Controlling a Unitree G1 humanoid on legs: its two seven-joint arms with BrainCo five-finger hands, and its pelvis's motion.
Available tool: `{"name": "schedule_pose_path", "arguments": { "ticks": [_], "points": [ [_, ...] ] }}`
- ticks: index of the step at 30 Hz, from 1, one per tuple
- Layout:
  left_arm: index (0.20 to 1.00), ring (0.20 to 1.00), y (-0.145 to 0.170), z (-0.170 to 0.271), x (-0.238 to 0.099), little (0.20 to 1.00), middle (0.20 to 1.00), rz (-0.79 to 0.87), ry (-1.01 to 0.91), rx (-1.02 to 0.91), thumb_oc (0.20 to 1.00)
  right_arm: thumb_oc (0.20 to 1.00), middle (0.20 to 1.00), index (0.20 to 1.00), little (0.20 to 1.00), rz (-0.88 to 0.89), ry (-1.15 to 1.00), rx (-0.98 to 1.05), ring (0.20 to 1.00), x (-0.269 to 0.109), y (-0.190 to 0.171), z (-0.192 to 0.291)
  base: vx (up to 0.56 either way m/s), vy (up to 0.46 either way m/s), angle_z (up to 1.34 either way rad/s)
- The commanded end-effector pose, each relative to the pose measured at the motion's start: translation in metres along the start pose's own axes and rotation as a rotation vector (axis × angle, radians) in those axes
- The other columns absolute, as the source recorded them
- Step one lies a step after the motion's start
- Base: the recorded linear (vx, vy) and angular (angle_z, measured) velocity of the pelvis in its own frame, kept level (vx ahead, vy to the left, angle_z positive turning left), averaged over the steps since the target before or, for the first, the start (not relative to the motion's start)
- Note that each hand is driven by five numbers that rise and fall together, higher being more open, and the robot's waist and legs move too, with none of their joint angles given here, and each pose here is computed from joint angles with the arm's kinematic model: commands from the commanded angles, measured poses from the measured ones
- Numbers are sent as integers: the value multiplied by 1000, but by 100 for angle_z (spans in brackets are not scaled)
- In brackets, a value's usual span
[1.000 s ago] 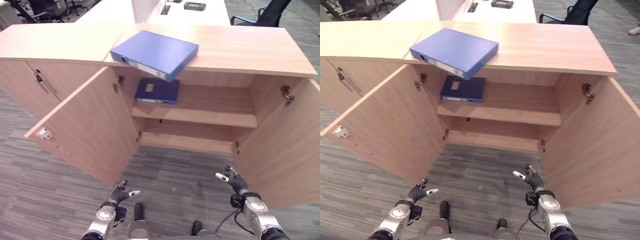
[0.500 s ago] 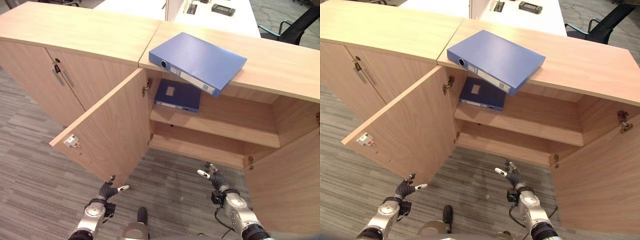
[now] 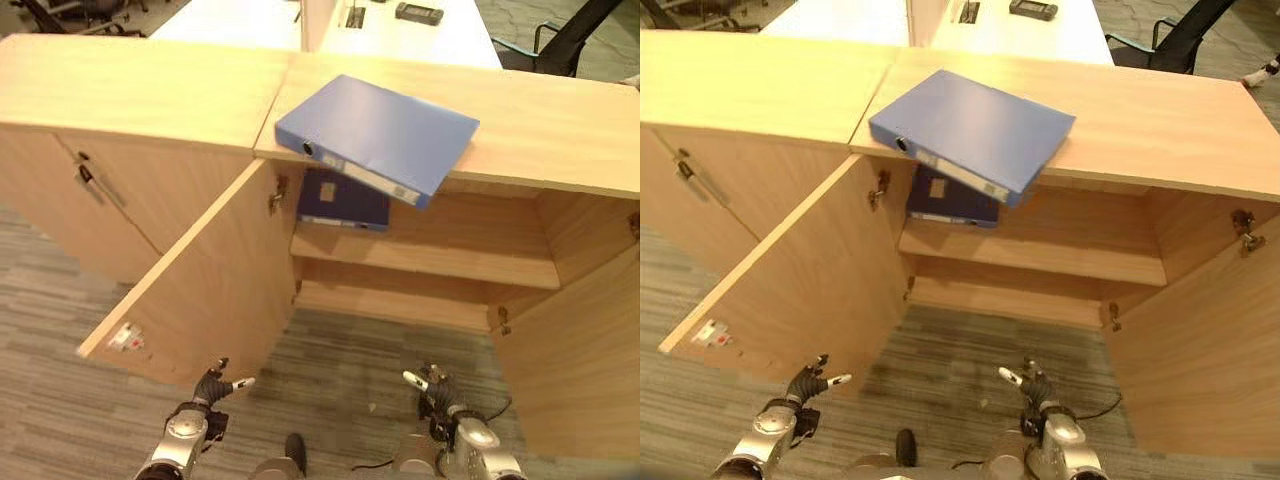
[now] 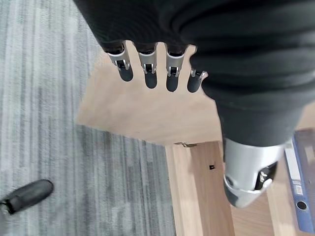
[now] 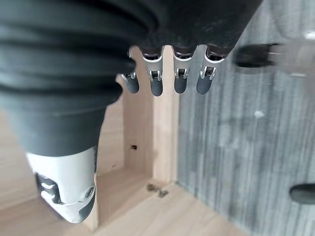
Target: Put the empty folder in the office cabinet
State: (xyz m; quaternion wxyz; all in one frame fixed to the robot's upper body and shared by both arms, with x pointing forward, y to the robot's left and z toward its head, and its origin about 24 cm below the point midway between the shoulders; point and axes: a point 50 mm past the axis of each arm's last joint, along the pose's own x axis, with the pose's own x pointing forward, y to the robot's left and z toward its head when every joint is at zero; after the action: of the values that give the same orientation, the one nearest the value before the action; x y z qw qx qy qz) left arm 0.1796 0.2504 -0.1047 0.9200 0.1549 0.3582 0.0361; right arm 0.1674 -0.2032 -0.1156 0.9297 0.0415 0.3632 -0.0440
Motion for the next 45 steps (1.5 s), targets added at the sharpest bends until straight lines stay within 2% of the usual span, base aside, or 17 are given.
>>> {"name": "schedule_pose_path", "arguments": {
  "ticks": [1,9,16,21,45],
  "points": [
    [1000,1000,9,34,8,1000,1000,19,-133,40,1000,1000,1000,1000,1000,-23,-127,0,1000,7,-11,35,170,-216,17],
    [1000,1000,-5,8,0,1000,1000,-3,-59,-44,1000,1000,1000,1000,1000,-43,-107,-94,1000,-1,-36,33,156,-304,-6],
    [1000,1000,-21,19,4,1000,1000,-54,-77,-44,1000,1000,1000,1000,1000,-120,-130,-105,1000,-10,-63,39,66,-288,14],
    [1000,1000,-27,18,4,1000,1000,-71,-70,-52,1000,1000,1000,1000,1000,-144,-110,-113,1000,-11,-70,37,87,-178,17],
    [1000,1000,-22,-6,-4,1000,1000,-48,1,-52,1000,1000,1000,1000,1000,-87,-61,-41,1000,-1,-39,21,52,5,-12]
  ]
}}
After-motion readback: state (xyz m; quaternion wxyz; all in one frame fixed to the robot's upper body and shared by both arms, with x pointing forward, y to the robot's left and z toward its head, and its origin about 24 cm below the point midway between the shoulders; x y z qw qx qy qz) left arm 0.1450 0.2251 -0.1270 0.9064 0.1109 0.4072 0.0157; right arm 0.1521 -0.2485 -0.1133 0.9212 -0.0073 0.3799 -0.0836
